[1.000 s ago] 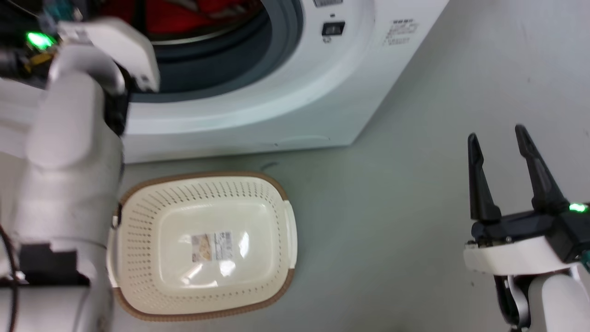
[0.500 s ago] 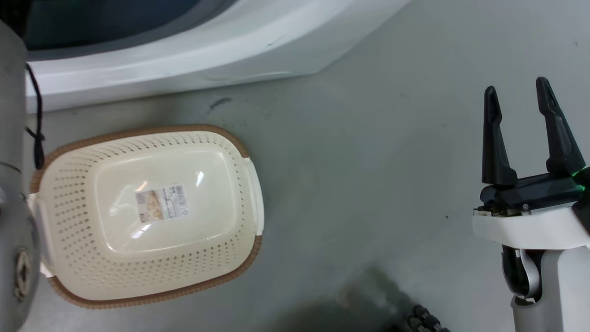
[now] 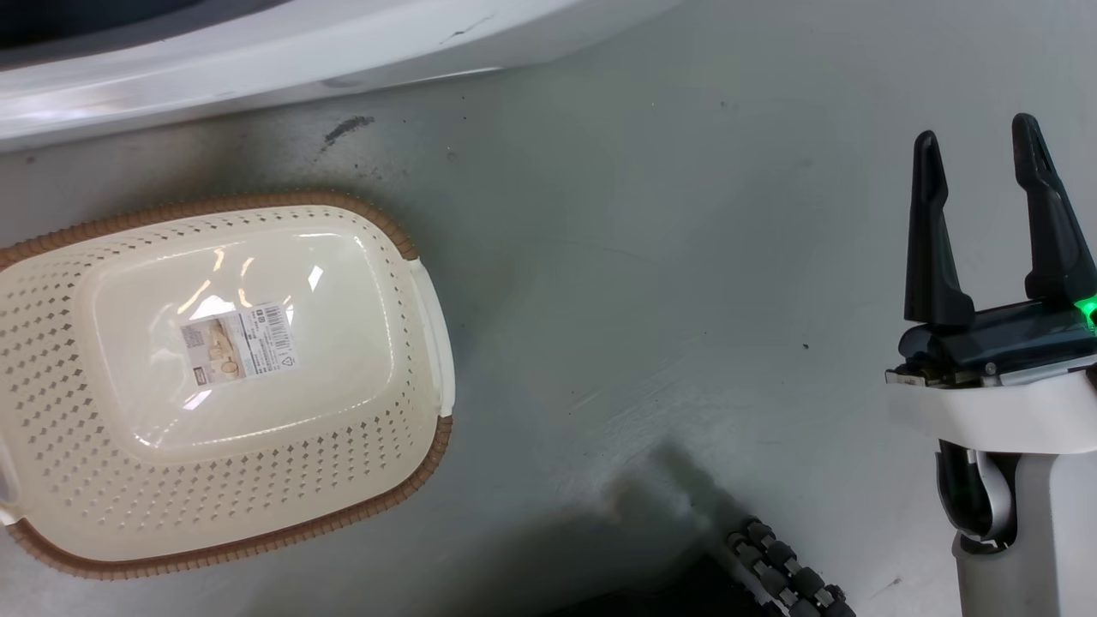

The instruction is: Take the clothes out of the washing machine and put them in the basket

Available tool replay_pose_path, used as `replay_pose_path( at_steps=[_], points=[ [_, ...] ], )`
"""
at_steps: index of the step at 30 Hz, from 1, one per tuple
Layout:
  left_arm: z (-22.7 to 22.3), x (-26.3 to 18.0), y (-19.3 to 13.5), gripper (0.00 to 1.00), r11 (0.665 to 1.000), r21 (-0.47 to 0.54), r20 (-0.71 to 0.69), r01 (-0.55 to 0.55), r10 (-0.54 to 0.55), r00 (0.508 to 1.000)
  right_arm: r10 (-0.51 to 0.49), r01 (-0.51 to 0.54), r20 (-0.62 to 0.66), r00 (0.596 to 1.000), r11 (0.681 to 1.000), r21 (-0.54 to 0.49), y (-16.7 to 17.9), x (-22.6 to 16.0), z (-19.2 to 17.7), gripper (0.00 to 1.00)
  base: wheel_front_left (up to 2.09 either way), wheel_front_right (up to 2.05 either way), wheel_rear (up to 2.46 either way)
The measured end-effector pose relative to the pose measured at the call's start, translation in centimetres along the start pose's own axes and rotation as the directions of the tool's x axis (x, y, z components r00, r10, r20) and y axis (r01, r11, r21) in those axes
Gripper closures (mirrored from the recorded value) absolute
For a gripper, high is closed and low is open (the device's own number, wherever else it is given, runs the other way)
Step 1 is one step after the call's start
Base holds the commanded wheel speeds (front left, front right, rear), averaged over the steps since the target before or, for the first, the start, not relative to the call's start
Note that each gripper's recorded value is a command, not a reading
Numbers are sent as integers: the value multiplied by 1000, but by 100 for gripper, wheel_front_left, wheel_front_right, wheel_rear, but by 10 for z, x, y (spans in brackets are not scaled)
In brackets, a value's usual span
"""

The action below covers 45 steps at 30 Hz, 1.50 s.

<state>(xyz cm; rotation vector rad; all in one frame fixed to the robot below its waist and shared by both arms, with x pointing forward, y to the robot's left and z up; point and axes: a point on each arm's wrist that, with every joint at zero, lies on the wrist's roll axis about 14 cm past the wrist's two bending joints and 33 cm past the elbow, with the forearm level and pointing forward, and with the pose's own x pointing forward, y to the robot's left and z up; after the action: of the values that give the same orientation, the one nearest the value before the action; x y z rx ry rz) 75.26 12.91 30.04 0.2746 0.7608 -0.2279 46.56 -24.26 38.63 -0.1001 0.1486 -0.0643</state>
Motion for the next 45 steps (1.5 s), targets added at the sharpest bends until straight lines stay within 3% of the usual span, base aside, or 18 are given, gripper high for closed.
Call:
replay_pose_path(
  at_steps=[16,17,18,19,30,33,45],
  points=[
    [-18,15,-2,0,999,-37,-65,24,-26,998,-8,8,-17,1000,1000,9,-3,4,-9,0,0,0,0],
    [-18,15,-3,16,999,-36,-67,25,-27,997,-8,8,-16,1000,1000,9,-2,4,-9,0,0,0,0],
    [-18,15,-3,83,999,-34,-67,26,-29,997,-7,8,-16,1000,1000,10,-2,4,-9,0,0,0,0],
    [-17,15,-4,100,999,-29,-65,27,-29,997,-7,7,-15,1000,1000,10,-2,4,-9,0,0,0,0],
    [-2,0,-3,100,999,-21,56,37,-36,998,-5,6,24,1000,1000,-7,-3,4,7,0,0,0,0],
    [14,-13,-7,100,999,-18,145,49,-46,988,1,-1,45,999,1000,-10,-1,3,16,0,0,0,0],
    [8,-76,-25,100,996,-12,277,94,-87,957,45,-40,131,990,999,-35,14,-13,57,0,0,0,0]
  ],
)
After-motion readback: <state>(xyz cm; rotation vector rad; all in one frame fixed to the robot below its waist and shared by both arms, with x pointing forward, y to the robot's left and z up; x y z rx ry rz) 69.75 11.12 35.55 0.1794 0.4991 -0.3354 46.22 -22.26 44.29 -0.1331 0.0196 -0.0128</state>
